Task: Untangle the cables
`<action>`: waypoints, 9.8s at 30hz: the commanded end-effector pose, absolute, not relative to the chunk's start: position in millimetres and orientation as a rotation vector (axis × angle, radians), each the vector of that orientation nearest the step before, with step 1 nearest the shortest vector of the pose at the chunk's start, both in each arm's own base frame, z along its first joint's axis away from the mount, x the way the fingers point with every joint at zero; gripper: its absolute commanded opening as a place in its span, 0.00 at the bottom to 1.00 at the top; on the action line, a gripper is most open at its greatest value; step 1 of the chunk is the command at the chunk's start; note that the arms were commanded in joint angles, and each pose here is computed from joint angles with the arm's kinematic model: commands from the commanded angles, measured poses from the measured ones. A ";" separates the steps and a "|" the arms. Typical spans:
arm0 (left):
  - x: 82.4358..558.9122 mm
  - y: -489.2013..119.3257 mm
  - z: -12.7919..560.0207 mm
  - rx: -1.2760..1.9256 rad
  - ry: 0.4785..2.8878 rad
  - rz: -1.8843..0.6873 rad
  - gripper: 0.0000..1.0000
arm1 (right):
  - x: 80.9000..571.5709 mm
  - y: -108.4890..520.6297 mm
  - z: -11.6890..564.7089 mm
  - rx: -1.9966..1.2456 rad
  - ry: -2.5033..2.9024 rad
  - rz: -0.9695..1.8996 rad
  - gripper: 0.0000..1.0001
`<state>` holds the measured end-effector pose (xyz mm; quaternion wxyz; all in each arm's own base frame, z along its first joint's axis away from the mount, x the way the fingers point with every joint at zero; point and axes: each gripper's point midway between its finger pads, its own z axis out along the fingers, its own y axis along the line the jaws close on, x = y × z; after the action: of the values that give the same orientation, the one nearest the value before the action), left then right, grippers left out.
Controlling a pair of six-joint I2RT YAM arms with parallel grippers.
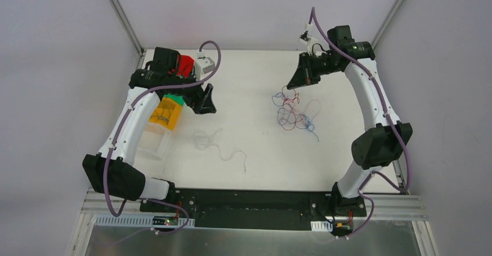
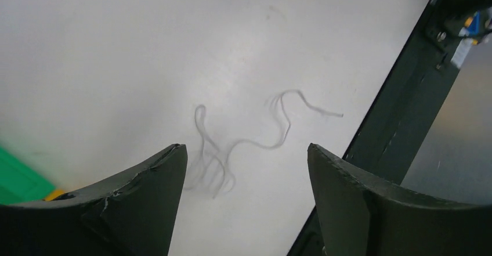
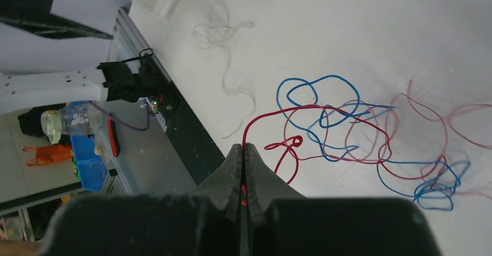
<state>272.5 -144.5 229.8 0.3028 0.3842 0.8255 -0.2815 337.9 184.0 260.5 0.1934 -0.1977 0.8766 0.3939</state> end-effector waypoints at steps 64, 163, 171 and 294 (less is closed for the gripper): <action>306.2 -336.9 474.6 0.585 1.601 -1.245 0.00 | 357.6 256.5 216.9 -0.695 1.708 0.623 0.32; 594.3 58.2 273.5 -0.046 1.947 -0.298 0.00 | 260.4 74.9 73.2 -0.850 2.596 0.386 0.00; 602.3 58.7 190.1 -0.076 2.093 -0.343 0.00 | 250.1 72.2 84.8 -0.835 2.622 0.381 0.00; 316.6 -215.4 534.6 0.636 1.485 -1.104 0.00 | 268.5 88.1 87.8 -0.651 2.655 0.677 0.15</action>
<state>331.2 -242.0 484.1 0.5081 0.2760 0.6627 -0.4759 275.4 106.4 102.5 0.1815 -0.2087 0.9239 0.2644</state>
